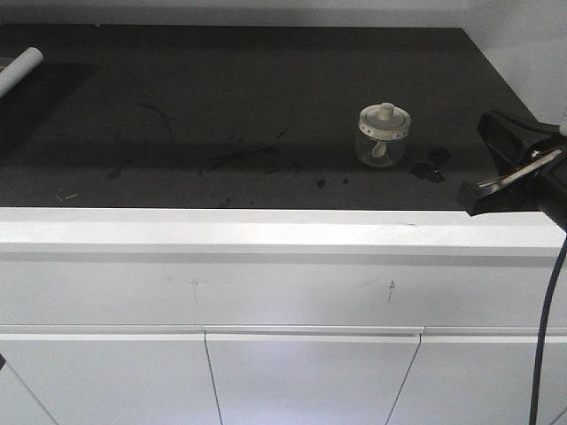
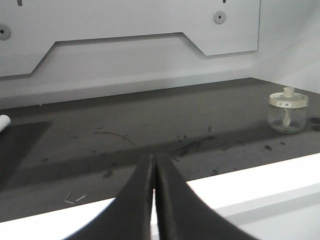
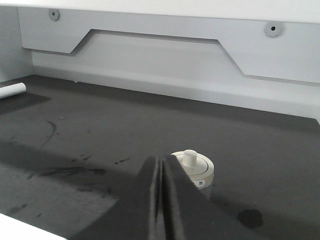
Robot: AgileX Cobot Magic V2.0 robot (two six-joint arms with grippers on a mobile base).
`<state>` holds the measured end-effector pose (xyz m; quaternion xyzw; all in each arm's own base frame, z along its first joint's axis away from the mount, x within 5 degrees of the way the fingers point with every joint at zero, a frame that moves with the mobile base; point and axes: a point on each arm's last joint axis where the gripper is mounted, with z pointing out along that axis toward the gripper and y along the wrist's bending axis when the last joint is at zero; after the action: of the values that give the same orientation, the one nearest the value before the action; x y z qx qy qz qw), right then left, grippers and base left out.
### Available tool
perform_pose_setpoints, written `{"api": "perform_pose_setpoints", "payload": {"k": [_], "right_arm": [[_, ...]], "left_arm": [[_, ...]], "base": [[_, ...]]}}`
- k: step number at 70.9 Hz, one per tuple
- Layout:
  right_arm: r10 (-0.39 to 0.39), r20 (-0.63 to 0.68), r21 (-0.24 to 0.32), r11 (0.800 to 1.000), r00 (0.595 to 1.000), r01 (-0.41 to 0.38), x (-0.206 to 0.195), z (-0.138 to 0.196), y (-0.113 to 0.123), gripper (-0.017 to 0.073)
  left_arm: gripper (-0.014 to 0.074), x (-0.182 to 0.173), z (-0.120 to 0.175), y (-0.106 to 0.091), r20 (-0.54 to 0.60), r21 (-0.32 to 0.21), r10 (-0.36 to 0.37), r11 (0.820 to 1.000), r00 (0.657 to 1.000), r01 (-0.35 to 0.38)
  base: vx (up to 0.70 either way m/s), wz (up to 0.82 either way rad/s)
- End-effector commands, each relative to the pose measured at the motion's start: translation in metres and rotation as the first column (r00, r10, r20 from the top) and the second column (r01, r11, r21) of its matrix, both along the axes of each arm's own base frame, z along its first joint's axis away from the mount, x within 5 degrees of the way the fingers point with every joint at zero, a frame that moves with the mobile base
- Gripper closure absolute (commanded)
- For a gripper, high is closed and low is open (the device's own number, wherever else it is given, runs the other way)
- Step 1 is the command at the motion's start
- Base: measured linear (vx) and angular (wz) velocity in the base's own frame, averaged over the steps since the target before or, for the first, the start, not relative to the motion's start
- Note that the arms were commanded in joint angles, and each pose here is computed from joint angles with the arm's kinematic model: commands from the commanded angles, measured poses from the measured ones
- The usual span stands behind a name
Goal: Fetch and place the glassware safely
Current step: 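Release the sash and move the right gripper toward the glass jar, then open the right gripper around the white jar lid and close it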
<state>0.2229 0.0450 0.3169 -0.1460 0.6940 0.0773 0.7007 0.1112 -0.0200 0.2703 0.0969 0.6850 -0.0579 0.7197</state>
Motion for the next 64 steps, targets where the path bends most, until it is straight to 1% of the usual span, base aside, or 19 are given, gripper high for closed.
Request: {"api": "perform_pose_setpoints", "payload": {"k": [1,5,13,16,24,31,35,40,51,64], "right_arm": [[0.025,0.088,0.019,0.999,0.996,-0.027,-0.003,0.017,0.002,0.0558],[0.024,0.084,0.018,1.000,0.996,-0.026,-0.003,0.017,0.002,0.0541],[0.026,0.082,0.015,1.000,0.996,-0.027,-0.002,0.016,0.003,0.0447],[0.026,0.075,0.015,1.000,0.997,-0.027,-0.001,0.014,0.003,0.0396],[0.029,0.056,0.014,0.999,0.998,-0.030,0.004,0.009,0.004,0.0204],[0.036,0.042,0.020,0.999,0.998,-0.037,0.011,0.004,0.005,0.0062],[0.035,0.025,0.027,0.999,0.999,-0.035,0.018,0.001,0.006,0.0015],[0.031,0.001,0.032,0.999,1.000,-0.031,0.028,-0.003,0.007,-0.0008],[0.015,-0.034,0.061,0.998,0.999,-0.012,0.060,-0.007,0.009,0.0001],[0.018,-0.053,0.061,0.998,0.998,-0.015,0.108,-0.013,0.015,0.0008]], "left_arm": [[0.0601,0.000,0.012,-0.003,0.053,-0.033,-0.031,0.999,0.998,0.032],[0.0601,0.000,0.012,-0.003,0.052,-0.033,-0.030,0.999,0.998,0.032],[0.0601,0.000,0.012,-0.003,0.052,-0.033,-0.030,0.999,0.998,0.032],[0.0601,0.000,0.012,-0.003,0.052,-0.033,-0.030,0.999,0.998,0.032],[0.0601,0.000,0.012,-0.003,0.052,-0.033,-0.030,0.999,0.998,0.032],[0.0601,0.000,0.012,-0.003,0.052,-0.033,-0.030,0.999,0.998,0.032],[0.0601,0.000,0.012,-0.003,0.052,-0.033,-0.030,0.999,0.998,0.032],[0.0601,0.000,0.012,-0.003,0.052,-0.033,-0.030,0.999,0.998,0.032],[0.0601,0.000,0.012,-0.003,0.052,-0.033,-0.030,0.999,0.998,0.032],[0.0601,0.000,0.012,-0.003,0.052,-0.033,-0.030,0.999,0.998,0.032]], "base": [[0.00,0.00],[0.00,0.00],[0.00,0.00],[0.00,0.00],[0.00,0.00],[0.00,0.00],[0.00,0.00],[0.00,0.00],[0.00,0.00],[0.00,0.00]]}}
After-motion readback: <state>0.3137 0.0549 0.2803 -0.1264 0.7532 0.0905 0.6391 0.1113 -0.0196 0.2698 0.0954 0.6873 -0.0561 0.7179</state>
